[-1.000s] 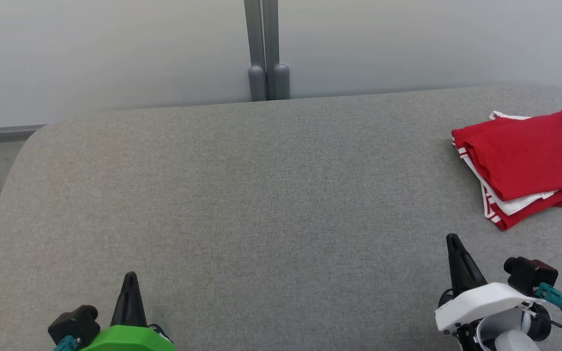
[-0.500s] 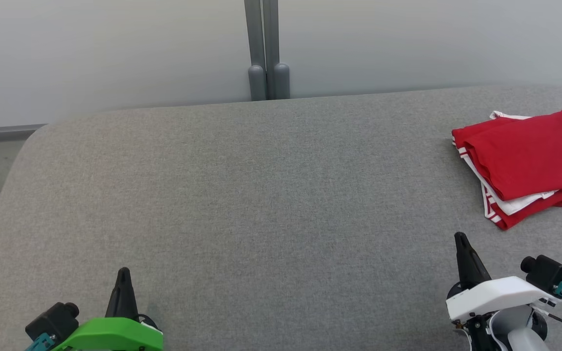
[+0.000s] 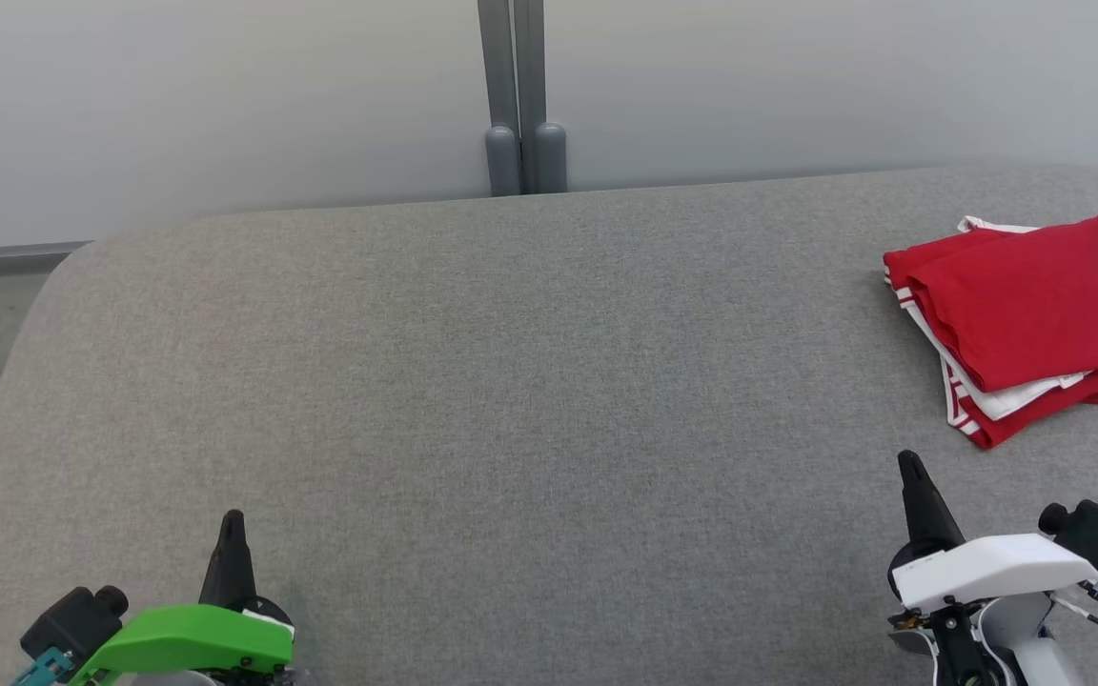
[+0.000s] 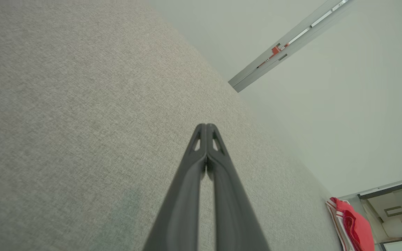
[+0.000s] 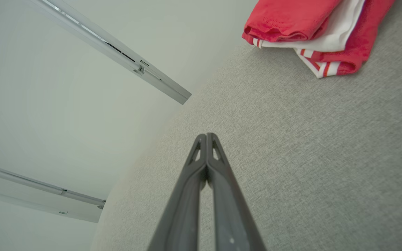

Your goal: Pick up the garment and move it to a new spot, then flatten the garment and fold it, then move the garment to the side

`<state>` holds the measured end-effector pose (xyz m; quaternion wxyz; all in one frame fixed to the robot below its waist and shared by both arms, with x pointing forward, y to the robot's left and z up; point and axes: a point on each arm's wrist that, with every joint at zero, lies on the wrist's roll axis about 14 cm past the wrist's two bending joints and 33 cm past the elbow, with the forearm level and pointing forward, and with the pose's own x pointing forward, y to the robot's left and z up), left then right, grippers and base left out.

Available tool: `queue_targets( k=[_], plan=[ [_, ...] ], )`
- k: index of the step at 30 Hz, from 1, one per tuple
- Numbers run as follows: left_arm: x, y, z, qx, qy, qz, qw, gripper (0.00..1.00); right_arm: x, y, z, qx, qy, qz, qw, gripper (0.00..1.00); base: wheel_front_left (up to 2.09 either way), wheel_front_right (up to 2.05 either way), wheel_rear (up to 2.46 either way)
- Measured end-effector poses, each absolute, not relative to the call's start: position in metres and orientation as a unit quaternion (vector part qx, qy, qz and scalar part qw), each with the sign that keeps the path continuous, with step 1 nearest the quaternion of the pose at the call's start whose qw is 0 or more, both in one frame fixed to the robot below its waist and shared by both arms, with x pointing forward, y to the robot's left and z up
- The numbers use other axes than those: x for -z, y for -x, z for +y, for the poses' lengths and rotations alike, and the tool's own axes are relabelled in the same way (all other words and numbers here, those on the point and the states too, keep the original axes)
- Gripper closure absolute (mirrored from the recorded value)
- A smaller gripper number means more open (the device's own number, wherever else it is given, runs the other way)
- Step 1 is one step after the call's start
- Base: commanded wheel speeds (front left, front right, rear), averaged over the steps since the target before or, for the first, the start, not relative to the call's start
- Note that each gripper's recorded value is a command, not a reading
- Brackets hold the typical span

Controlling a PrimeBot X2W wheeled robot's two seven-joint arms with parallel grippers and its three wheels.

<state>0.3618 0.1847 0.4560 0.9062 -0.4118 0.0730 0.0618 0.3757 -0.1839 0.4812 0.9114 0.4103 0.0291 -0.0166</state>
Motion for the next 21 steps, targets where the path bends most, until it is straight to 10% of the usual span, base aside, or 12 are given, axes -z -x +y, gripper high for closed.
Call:
queue_targets(
  k=[21],
  plan=[
    [-0.467,-0.371,0.188,-0.055,0.516,0.062,0.852,1.0,-0.485,-0.379,-0.19,0.024,-0.514,0.027,0.857,1.0,0.0,0.0,0.0]
  ],
)
